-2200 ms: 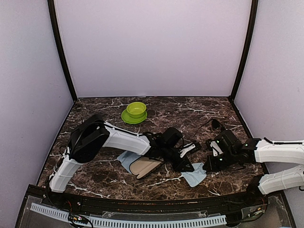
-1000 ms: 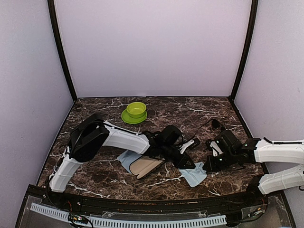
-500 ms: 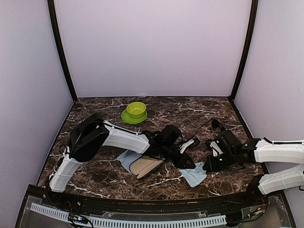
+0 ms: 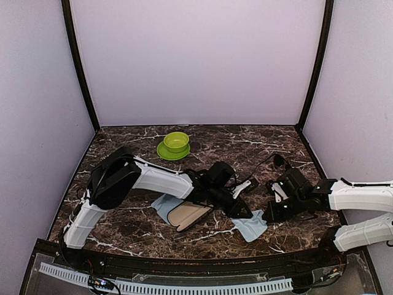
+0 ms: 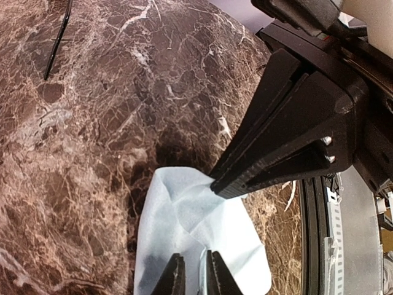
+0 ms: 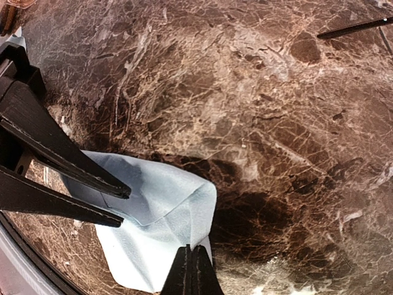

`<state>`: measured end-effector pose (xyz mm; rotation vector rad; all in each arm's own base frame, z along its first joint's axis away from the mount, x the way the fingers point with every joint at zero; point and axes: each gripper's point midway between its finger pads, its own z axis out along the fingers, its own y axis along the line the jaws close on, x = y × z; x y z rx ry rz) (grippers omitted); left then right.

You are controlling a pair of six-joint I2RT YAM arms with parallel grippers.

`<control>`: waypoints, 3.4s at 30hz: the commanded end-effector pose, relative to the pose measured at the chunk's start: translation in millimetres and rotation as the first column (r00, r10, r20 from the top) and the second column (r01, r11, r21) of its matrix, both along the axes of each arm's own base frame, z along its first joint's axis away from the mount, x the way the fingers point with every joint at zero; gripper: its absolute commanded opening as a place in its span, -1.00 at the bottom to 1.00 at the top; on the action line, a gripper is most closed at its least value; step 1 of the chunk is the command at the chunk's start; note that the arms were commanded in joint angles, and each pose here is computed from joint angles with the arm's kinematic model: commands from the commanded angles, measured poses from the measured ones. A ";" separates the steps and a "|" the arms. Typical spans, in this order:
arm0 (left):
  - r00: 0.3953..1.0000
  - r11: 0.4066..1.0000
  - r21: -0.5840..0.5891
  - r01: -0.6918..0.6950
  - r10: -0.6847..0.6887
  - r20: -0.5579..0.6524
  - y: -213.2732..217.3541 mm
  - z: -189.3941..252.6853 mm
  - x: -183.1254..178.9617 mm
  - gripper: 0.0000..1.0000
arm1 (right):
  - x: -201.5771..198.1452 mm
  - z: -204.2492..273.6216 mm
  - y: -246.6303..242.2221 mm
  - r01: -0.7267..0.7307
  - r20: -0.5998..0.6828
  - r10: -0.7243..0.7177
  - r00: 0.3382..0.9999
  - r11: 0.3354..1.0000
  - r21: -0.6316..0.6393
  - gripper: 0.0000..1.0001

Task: Organize the sunglasses
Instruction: Pick up the corner of the glasses cleaning cloth at the corner of the board, then fold the glasses cleaning cloth at the corner of the board.

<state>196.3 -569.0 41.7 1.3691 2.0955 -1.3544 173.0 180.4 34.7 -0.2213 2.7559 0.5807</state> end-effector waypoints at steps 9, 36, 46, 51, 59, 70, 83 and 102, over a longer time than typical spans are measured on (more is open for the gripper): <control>1.000 1.000 -0.013 0.020 -0.020 -0.015 0.1 -0.3 -4.0 -0.63 | 1.3 -1.6 0.5 -0.003 0.008 0.003 1.000 1.000 0.011 -1.00; 0.999 1.000 -0.016 -0.004 0.003 -0.044 -3.3 -2.1 -1.1 -0.57 | 1.1 -2.5 1.3 -0.006 0.005 0.006 1.000 1.000 0.012 -1.00; 0.999 1.000 -0.014 -0.003 0.002 -0.051 -3.3 -4.3 -1.7 -0.74 | 0.9 -3.2 1.0 -0.008 0.002 0.008 1.000 1.000 0.008 -1.00; 0.999 1.000 -0.016 -0.003 0.002 -0.054 -3.5 -3.6 -1.1 -0.84 | 0.7 -3.5 1.4 -0.010 0.000 0.010 1.000 1.000 0.008 -1.00; 0.996 0.999 -0.041 -0.032 0.029 -0.084 -6.5 12.7 4.7 -1.00 | 2.9 0.9 0.7 -0.002 0.018 0.002 1.000 1.000 0.012 -1.00; 0.990 0.979 -0.145 -0.141 0.136 -0.040 3.4 93.2 24.2 -1.00 | 16.1 42.8 9.1 0.001 0.095 -0.007 0.995 0.998 0.063 -1.00; 0.971 0.967 -0.143 -0.213 0.226 0.082 61.9 152.6 13.7 -1.00 | -0.9 106.3 19.2 -0.108 0.098 0.099 0.990 0.991 0.082 -1.00; 0.955 0.961 -0.034 -0.274 0.276 0.107 100.5 133.2 -87.4 -1.00 | -76.4 114.7 36.1 -0.305 0.054 0.303 0.952 0.952 0.031 -1.00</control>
